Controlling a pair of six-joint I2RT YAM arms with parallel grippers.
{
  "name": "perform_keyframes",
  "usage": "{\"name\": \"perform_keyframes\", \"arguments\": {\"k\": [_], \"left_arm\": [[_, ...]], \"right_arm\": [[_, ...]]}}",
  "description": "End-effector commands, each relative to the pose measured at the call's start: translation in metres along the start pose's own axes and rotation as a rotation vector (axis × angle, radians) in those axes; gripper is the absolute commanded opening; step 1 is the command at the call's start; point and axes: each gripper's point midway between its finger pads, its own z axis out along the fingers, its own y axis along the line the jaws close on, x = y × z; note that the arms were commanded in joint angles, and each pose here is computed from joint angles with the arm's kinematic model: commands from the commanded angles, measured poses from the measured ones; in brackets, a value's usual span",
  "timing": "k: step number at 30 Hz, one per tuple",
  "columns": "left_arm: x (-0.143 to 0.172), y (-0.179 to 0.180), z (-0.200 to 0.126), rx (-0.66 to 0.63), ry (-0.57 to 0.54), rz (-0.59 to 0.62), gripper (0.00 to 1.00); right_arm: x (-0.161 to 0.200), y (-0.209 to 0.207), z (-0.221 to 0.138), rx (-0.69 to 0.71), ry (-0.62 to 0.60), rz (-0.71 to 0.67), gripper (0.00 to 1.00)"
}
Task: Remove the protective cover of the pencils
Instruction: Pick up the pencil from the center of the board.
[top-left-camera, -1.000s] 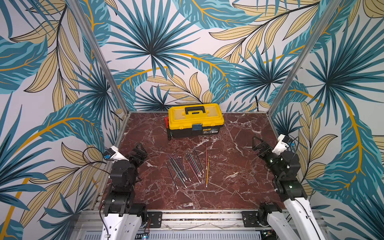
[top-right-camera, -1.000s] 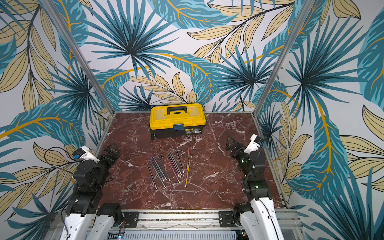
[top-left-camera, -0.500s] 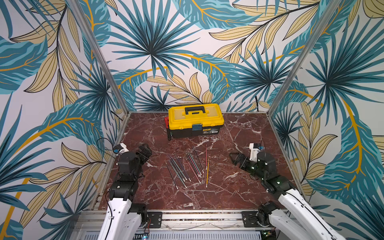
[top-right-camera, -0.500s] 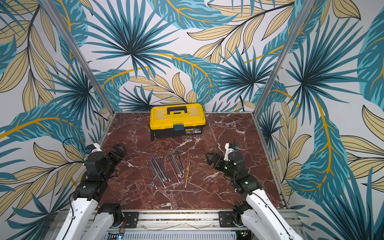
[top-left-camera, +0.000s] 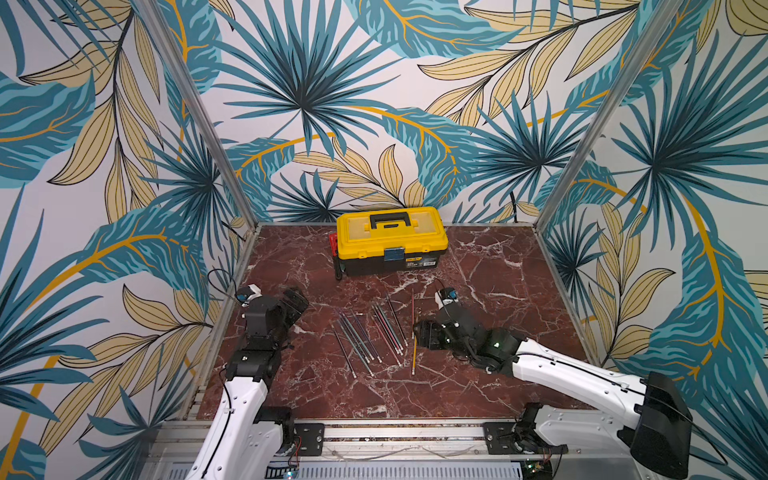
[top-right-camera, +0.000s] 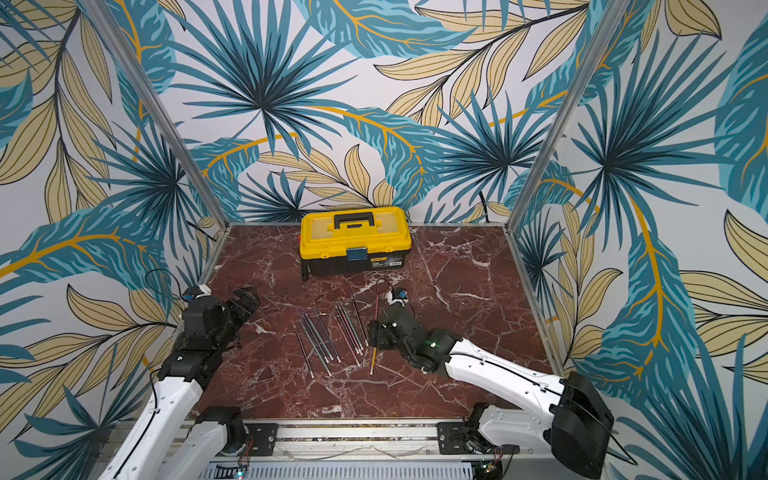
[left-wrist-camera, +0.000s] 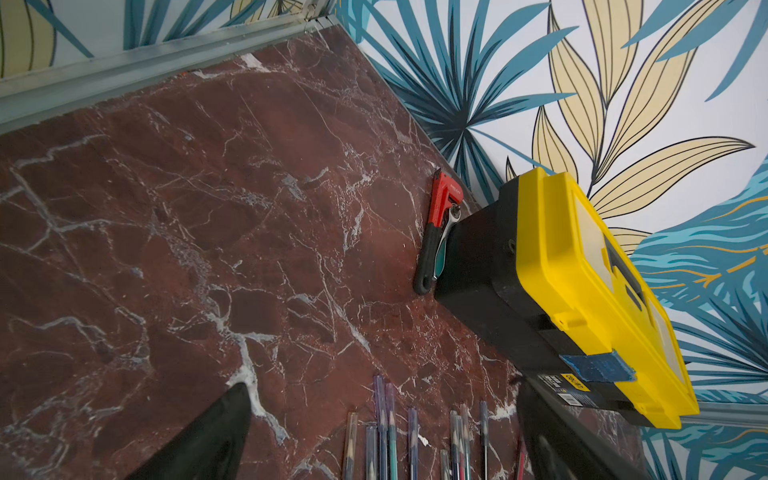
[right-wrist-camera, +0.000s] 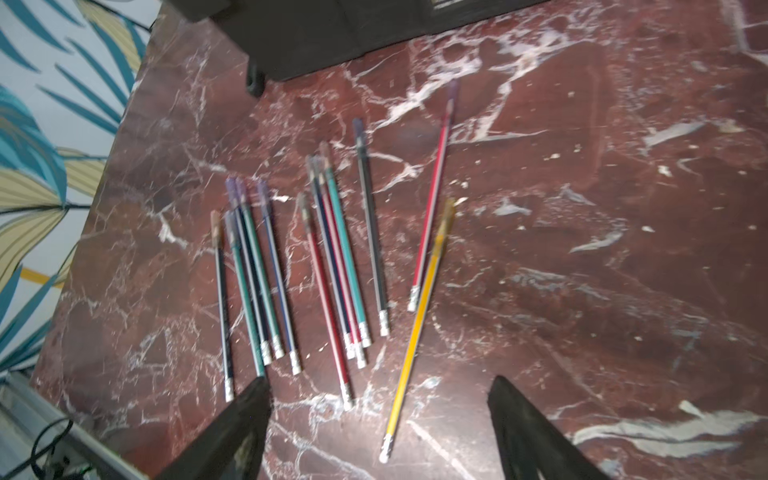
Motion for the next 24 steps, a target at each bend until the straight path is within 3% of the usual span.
{"name": "perform_keyframes", "arguments": {"k": [1,7,13,18,24], "left_arm": [[0.008,0.012,0.005,-0.017,0.008,-0.018,1.0],[0.007,0.011,0.007,-0.004,0.004,-0.029,1.0],[0.021,0.013,0.018,-0.003,0.07,-0.057,1.0],[0.026,0.016,0.028,-0.015,0.106,-0.074,1.0],[0.026,0.022,0.033,-0.036,0.125,-0.091,0.91]], "right_arm": [[0.003,0.009,0.004,0.067,-0.024,-0.059,0.79],[0.02,0.046,0.01,0.084,-0.001,-0.15,0.68],[0.037,0.082,0.016,0.082,0.018,-0.242,0.61],[0.061,0.117,0.04,0.059,0.101,-0.311,0.54],[0.089,0.146,0.065,0.042,0.18,-0.384,0.49]]}}
